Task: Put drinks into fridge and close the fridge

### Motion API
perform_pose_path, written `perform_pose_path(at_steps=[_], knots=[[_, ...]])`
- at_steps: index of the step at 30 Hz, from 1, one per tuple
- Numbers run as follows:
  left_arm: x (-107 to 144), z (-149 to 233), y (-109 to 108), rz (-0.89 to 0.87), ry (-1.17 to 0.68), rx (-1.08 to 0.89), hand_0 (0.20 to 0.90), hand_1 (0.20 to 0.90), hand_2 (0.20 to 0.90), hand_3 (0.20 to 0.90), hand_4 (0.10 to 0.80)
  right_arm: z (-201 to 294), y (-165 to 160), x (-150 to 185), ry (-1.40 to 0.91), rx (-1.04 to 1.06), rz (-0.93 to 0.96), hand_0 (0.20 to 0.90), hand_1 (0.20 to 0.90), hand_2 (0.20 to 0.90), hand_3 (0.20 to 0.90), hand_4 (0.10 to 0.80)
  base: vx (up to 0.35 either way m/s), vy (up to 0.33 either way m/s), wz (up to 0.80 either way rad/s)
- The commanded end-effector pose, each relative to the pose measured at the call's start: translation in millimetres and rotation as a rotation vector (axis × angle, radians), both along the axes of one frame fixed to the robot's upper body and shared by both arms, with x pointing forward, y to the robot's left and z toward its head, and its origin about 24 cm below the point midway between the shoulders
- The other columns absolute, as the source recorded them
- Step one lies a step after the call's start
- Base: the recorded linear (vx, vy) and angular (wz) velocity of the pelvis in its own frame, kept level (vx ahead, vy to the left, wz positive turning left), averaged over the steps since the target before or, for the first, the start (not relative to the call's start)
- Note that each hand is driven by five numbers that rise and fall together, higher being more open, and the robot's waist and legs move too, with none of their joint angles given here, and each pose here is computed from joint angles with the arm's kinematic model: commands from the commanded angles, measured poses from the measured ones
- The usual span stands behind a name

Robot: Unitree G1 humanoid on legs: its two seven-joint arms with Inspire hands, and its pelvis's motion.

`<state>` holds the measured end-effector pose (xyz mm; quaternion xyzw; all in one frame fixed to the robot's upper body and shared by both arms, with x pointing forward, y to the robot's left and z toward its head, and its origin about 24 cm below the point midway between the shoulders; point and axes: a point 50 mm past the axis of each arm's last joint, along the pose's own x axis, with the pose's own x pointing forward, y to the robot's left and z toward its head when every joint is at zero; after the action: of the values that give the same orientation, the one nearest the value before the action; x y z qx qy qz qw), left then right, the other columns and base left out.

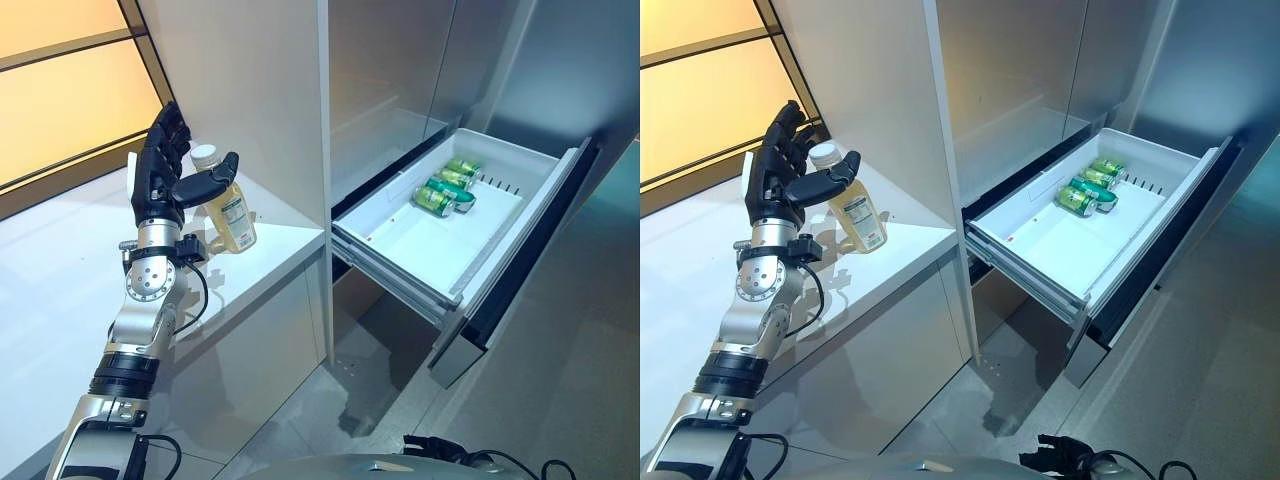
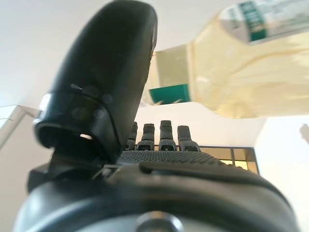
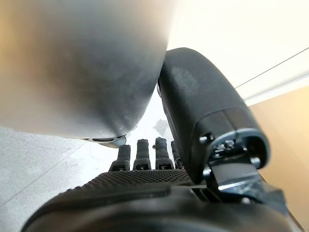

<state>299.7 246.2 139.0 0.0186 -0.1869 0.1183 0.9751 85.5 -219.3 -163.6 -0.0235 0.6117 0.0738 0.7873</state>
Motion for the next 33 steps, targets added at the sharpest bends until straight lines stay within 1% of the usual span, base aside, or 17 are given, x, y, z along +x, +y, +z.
perform_pose_path(at_steps=[1, 8, 21, 29, 33], knots=[[6.6, 31.4, -4.0, -0.014, -0.132, 0.087, 0.9, 0.9, 0.9, 0.9, 0.8, -0.9, -3.2, -7.6, 0.048, -0.005, 0.06, 0.9, 0.9, 0.9, 0.9, 0.8, 0.0, 0.0, 0.0], [7.8, 20.0, -6.7, -0.021, -0.09, 0.084, 0.9, 0.9, 0.9, 0.9, 0.8, -0.6, -4.0, -8.1, 0.048, -0.004, 0.064, 0.9, 0.9, 0.9, 0.9, 0.8, 0.0, 0.0, 0.0], [9.7, 11.4, -12.1, -0.044, -0.056, 0.069, 0.9, 0.9, 0.9, 0.9, 0.8, -0.3, -4.7, -7.5, 0.052, -0.006, 0.065, 0.9, 0.9, 0.9, 0.9, 0.8, 0.0, 0.0, 0.0], [9.5, 4.2, -7.8, 0.0, -0.023, 0.092, 0.9, 0.9, 0.9, 0.9, 0.8, -0.5, -3.6, -7.9, 0.053, -0.004, 0.063, 0.9, 0.9, 0.9, 0.9, 0.8, 0.0, 0.0, 0.0], [9.1, 2.4, -5.5, 0.008, -0.023, 0.071, 0.9, 0.9, 0.9, 0.9, 0.8, -0.7, -3.1, -8.4, 0.055, -0.003, 0.061, 0.9, 0.9, 0.9, 0.9, 0.8, 0.0, 0.0, 0.0]])
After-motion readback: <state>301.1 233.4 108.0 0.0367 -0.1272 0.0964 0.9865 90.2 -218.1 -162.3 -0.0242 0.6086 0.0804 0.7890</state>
